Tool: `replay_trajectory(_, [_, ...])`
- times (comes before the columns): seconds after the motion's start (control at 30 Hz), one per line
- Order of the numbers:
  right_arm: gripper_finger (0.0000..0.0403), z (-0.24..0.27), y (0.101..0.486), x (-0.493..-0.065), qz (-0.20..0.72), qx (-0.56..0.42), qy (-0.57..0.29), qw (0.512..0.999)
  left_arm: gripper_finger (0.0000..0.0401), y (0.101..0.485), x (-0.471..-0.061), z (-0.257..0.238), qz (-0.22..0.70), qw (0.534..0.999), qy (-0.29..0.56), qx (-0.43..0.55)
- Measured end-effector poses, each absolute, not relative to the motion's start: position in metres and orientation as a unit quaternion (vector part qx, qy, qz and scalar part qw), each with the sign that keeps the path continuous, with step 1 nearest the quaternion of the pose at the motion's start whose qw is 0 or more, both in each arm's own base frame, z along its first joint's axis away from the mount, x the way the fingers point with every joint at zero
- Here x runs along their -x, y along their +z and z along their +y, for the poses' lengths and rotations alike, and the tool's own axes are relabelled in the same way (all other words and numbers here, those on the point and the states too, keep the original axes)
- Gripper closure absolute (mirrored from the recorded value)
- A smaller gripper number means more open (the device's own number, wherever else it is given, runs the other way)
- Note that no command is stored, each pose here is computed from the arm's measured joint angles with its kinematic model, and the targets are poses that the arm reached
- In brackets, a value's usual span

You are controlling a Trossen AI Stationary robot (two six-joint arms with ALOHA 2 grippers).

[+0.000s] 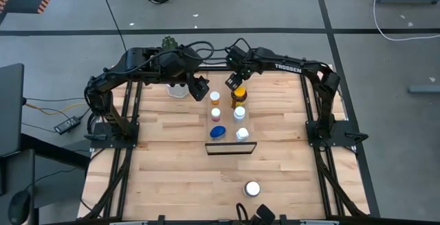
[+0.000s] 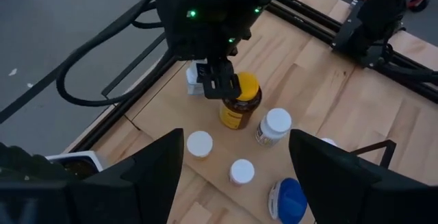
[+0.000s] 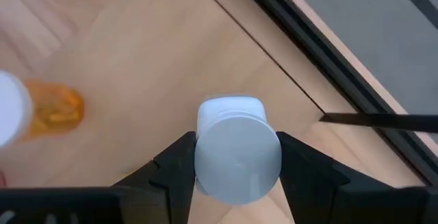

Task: Pick and place medicine bottles onto shelf by color
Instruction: Put the white and blue medicine bottle on the shelf, then adjust the large orange medicine bottle on the shelf

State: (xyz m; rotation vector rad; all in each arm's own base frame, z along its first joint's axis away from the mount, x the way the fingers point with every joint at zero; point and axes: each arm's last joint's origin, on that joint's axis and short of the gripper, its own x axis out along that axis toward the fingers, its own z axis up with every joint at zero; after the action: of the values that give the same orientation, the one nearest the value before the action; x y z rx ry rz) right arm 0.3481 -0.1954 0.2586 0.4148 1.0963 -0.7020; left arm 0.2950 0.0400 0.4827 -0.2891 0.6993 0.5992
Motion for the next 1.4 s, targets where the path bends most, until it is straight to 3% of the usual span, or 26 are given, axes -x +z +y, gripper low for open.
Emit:
replay_trajectory(0.37, [0.0214,-0.201,0.255,-0.349,0.497,-0.177,-0.348,0.775,0.0131,0.482,-0.294,0.04,0.34,0.884,0.289,0.139])
replay_trajectory(0.93, [0.0167,-0.204,0.259,-0.351,0.48,-0.187,-0.345,0.784,0.0131,0.482,-0.295,0.04,0.34,0.884,0.289,0.139])
replay_trajectory(1.2, [0.0164,-0.202,0.303,-0.349,0.479,-0.193,-0.331,0.79,0.0131,0.482,-0.295,0.04,0.34,0.884,0.289,0.139])
replay_trajectory(1.4, [0.0164,-0.188,0.343,-0.332,0.522,-0.243,-0.294,0.763,0.0131,0.482,-0.295,0.04,0.339,0.884,0.29,0.142])
